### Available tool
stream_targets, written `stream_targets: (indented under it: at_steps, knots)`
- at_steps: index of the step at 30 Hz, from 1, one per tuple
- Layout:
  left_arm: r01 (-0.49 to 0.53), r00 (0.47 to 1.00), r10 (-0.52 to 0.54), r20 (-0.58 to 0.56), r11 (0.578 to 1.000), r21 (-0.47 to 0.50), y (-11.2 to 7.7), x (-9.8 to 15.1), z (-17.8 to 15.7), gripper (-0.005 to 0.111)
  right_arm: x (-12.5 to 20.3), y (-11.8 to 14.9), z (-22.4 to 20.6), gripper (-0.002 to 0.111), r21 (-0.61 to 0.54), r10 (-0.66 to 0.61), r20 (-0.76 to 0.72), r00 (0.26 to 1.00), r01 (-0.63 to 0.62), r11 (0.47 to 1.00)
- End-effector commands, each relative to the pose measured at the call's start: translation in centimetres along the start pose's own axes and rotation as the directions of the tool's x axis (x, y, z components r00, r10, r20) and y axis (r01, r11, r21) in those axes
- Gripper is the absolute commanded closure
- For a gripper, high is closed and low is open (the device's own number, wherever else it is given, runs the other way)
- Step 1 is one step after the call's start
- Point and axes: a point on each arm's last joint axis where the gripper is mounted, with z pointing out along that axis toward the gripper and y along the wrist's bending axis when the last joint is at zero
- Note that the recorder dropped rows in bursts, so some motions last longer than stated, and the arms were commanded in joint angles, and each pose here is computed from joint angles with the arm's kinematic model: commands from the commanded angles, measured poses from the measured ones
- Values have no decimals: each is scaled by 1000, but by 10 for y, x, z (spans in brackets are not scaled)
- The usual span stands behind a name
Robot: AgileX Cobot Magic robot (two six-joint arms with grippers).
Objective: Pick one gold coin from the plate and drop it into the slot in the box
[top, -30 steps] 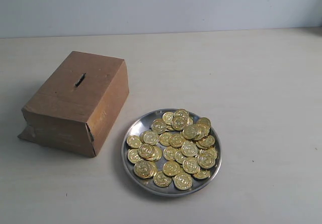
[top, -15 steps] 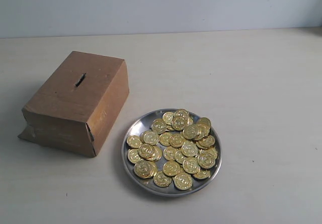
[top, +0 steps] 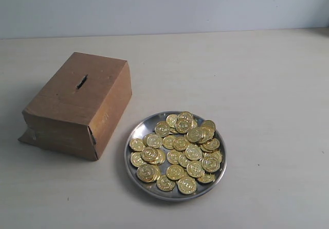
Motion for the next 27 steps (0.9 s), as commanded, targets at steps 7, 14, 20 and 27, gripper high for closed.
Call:
stream_targets:
  at_steps: [7,14,20,27]
  knots:
    - [5,1000,-5,-2,1000,-2,0,1,0,81,4,3,0,108,-21,46,-33,998,-47,999]
    - [5,1000,-5,-2,1000,-2,0,1,0,81,4,3,0,108,-24,57,-37,998,-58,998]
    - [5,1000,-5,-2,1000,-2,0,1,0,81,4,3,0,108,-24,57,-37,998,-58,998]
    - [5,1000,-5,-2,1000,-2,0,1,0,81,4,4,0,108,-19,196,-41,980,-197,980]
